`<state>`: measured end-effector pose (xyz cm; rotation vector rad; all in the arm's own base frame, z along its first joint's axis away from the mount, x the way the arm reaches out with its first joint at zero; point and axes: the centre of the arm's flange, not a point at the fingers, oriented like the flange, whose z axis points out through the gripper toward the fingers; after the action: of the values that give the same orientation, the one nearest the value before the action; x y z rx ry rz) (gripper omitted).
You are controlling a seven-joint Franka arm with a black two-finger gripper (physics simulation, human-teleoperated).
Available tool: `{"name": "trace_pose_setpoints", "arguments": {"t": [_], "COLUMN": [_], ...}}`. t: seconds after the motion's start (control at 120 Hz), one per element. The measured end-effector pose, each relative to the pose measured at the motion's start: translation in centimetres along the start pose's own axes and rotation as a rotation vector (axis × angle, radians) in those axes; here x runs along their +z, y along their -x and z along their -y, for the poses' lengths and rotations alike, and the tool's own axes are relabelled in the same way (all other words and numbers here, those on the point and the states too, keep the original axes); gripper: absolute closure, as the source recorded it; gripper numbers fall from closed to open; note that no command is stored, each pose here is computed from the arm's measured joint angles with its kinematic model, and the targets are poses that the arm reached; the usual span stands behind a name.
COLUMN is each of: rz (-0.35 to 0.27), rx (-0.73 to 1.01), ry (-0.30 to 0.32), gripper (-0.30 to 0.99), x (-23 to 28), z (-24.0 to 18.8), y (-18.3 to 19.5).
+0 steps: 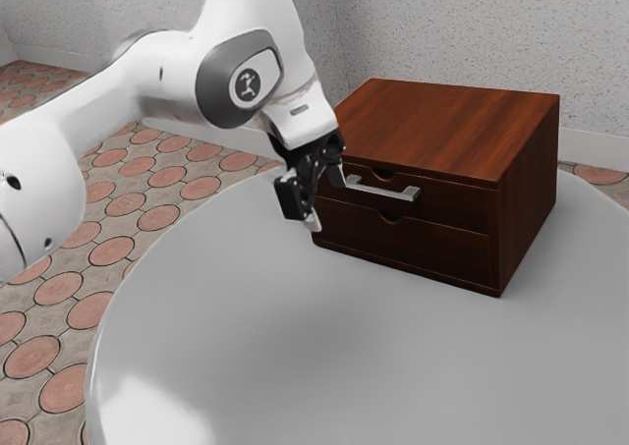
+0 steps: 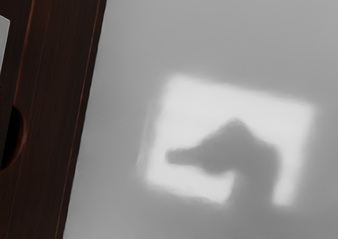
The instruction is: Pull the drawer handle with one arm to open the drawer
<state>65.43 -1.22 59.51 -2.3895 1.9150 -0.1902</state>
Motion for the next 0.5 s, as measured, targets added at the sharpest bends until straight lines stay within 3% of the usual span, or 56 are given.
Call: {"name": "trace_pose_setpoints", "arguments": {"t": [0.5], "rz": [-0.009], "rx": [0.146], "ry": [-0.092], "gripper": [0.00], "x": [2.9], "z": [1.8], "y": [-3.0]}}
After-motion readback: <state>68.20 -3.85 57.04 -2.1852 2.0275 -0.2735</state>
